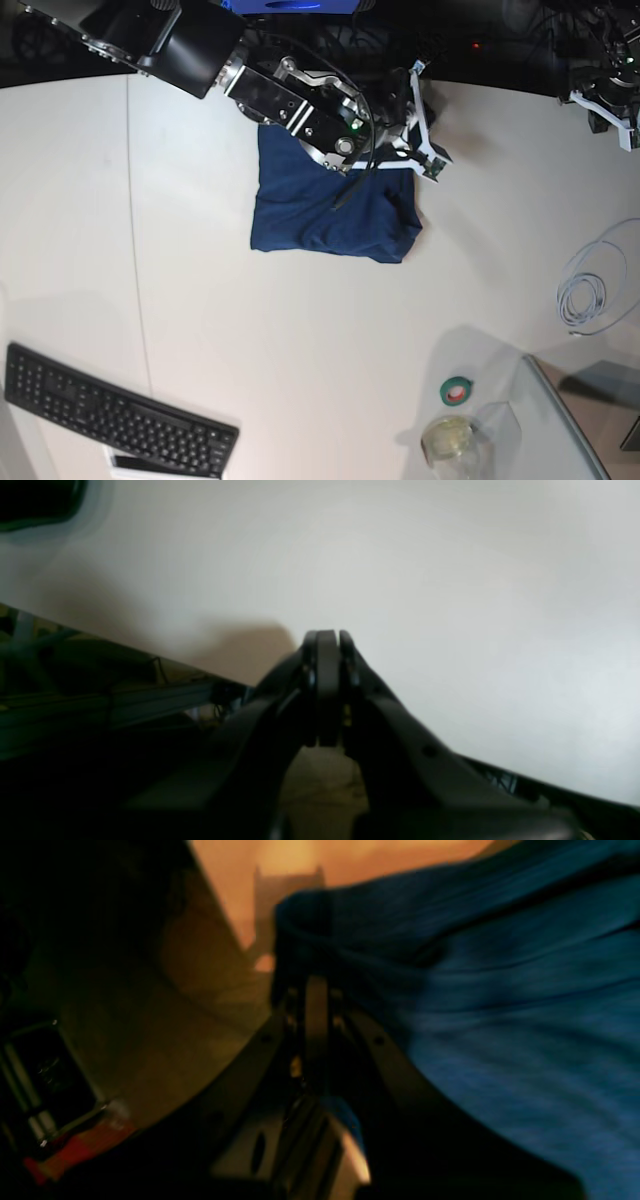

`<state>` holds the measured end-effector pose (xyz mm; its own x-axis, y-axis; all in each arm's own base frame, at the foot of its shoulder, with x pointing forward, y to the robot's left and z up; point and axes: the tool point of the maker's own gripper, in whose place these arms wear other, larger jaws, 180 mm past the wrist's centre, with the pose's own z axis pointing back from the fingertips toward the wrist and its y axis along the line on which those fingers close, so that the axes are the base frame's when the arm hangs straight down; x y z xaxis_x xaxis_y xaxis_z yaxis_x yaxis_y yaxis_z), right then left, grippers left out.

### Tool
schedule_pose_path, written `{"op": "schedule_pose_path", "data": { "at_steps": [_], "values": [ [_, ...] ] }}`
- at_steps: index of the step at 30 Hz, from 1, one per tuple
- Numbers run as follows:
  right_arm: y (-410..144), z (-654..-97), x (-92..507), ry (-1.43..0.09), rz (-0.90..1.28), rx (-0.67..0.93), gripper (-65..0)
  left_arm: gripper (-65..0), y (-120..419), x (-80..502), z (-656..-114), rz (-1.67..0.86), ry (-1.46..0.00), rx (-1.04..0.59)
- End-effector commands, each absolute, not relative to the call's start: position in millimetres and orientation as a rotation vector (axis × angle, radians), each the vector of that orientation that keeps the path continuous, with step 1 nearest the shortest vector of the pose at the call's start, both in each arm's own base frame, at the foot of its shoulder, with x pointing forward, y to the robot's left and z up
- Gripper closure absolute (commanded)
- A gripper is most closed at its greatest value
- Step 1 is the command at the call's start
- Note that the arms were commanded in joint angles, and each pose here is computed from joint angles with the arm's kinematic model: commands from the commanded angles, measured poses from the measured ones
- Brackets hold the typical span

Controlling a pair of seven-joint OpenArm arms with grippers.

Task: Layout the t-shirt on the table in an organized manner, then fold the t-shirt properly
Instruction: 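Grasp the folded shirt's corner with the right gripper and tuck it, then press the right gripper along the shirt's side edge, then withdraw it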

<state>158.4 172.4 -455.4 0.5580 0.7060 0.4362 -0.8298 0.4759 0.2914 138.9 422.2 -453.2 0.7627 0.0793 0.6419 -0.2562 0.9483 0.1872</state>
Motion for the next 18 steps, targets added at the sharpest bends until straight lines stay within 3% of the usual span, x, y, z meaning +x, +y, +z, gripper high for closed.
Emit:
{"op": "schedule_pose_path", "data": {
  "at_steps": [1, 5, 10, 18],
  "values": [
    [186.9, -438.5, 166.6, -0.320, 0.951, 0.545, 0.0, 0.0, 432.4, 145.4, -440.7, 0.174, -0.715, 0.298],
    [179.4, -417.4, 185.1, -0.383, 0.950, 0.543, 0.0, 0.0, 432.4, 145.5, -440.2, 0.173, -0.718, 0.299],
    [144.4, -388.7, 264.5, -0.498, 0.710, 0.507, 0.0, 0.0, 432.5, 143.2, -442.1, 0.176, -0.711, 0.298],
    [125.0, -412.3, 312.2, -0.476, 0.631, 0.420, 0.0, 0.0, 428.0, 145.1, -443.0, 0.181, -0.719, 0.290]
  ]
}}
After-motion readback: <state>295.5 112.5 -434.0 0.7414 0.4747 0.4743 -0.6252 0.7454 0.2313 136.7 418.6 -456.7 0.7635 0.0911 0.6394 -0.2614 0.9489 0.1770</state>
